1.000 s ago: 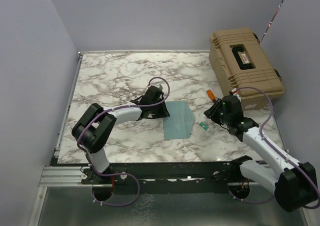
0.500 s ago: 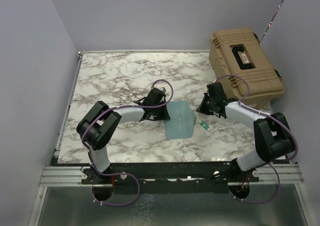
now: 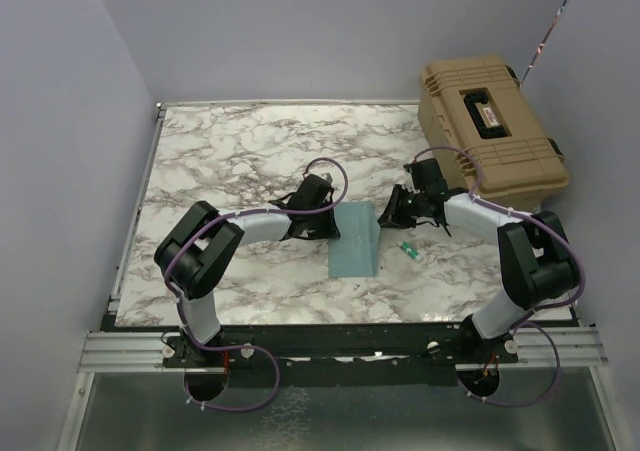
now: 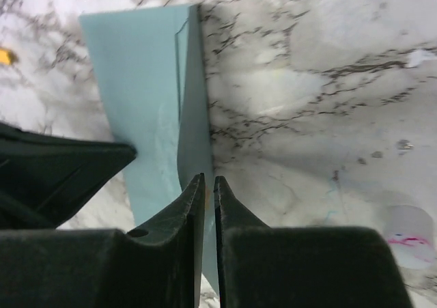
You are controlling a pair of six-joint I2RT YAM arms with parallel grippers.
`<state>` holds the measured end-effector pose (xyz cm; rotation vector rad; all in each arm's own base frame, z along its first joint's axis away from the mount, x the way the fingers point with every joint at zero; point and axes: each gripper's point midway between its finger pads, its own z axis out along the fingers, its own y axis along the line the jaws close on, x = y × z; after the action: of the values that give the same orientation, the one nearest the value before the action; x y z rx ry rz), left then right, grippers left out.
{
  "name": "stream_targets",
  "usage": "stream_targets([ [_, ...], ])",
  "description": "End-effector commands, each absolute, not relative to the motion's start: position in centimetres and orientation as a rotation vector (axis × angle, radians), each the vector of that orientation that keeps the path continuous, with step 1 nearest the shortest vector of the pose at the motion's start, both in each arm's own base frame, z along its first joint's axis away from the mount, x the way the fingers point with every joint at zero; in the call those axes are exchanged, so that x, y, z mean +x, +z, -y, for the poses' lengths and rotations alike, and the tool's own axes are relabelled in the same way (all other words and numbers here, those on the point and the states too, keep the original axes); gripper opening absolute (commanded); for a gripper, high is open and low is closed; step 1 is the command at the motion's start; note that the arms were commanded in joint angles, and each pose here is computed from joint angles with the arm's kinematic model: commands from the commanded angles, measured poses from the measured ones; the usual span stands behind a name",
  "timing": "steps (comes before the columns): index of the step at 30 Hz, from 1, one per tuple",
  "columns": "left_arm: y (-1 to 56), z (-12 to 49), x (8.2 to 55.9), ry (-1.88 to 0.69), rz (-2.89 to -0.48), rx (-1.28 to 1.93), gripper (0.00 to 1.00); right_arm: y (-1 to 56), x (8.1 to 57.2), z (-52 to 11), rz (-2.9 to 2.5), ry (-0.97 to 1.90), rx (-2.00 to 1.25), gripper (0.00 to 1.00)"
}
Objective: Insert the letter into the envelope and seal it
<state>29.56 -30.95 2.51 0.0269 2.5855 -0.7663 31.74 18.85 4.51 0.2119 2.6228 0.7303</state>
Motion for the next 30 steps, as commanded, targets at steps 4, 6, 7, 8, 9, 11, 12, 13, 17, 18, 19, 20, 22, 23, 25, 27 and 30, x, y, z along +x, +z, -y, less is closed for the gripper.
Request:
stream_targets([
  [4, -0.2, 28.9, 28.8, -0.607, -2.664, -0.004, 0.00, 7.0, 30.6, -21.7, -2.589, 1.015, 0.062, 0.21],
  [6, -0.3, 28.8, 28.7, -0.607, -2.666, -0.008, 0.00, 6.4, 30.6, -21.9, -2.600, 1.025, 0.057, 0.21],
  [7, -0.3, 28.8, 28.7, -0.607, -2.667, -0.011, 0.00, 6.0, 30.6, -21.9, -2.603, 1.029, 0.060, 0.21],
  [8, -0.3, 28.8, 28.7, -0.607, -2.666, -0.011, 0.00, 5.7, 30.6, -22.0, -2.605, 1.032, 0.061, 0.21],
  [9, -0.3, 28.8, 28.7, -0.608, -2.666, -0.013, 0.00, 5.5, 30.6, -22.1, -2.605, 1.038, 0.061, 0.21],
  [11, -0.3, 28.8, 28.6, -0.610, -2.668, -0.014, 0.00, 5.0, 30.6, -22.2, -2.612, 1.045, 0.066, 0.21],
  [12, -0.4, 28.8, 28.6, -0.610, -2.670, -0.014, 0.00, 4.8, 30.7, -22.3, -2.612, 1.051, 0.062, 0.21],
  [13, -0.4, 28.8, 28.6, -0.611, -2.672, -0.013, 0.00, 4.6, 30.7, -22.3, -2.614, 1.053, 0.063, 0.20],
  [17, -0.7, 28.8, 28.4, -0.614, -2.685, -0.019, 0.00, 3.9, 30.6, -22.7, -2.627, 1.052, 0.049, 0.19],
  [18, -0.8, 28.9, 28.3, -0.615, -2.687, -0.019, 0.00, 3.8, 30.5, -22.9, -2.629, 1.052, 0.041, 0.18],
  [19, -0.8, 28.9, 28.3, -0.615, -2.690, -0.020, 0.00, 3.8, 30.4, -23.0, -2.631, 1.050, 0.035, 0.18],
  [20, -0.9, 28.9, 28.2, -0.617, -2.691, -0.021, 0.00, 3.6, 30.2, -23.2, -2.636, 1.044, 0.028, 0.18],
  [22, -0.9, 28.9, 28.2, -0.619, -2.694, -0.025, 0.00, 3.3, 30.0, -23.4, -2.653, 1.015, 0.011, 0.18],
  [23, -1.0, 28.9, 28.1, -0.620, -2.697, -0.028, 0.00, 3.1, 29.9, -23.5, -2.659, 0.998, 0.005, 0.18],
  [25, -1.1, 28.9, 28.1, -0.621, -2.699, -0.034, 0.00, 2.7, 29.7, -23.6, -2.676, 0.953, -0.009, 0.18],
  [27, -1.2, 28.9, 28.0, -0.620, -2.704, -0.039, 0.00, 2.1, 29.6, -23.5, -2.697, 0.875, -0.020, 0.18],
  [30, -1.3, 28.8, 28.0, -0.617, -2.709, -0.049, 0.00, 1.4, 29.6, -23.2, -2.723, 0.762, -0.040, 0.18],
])
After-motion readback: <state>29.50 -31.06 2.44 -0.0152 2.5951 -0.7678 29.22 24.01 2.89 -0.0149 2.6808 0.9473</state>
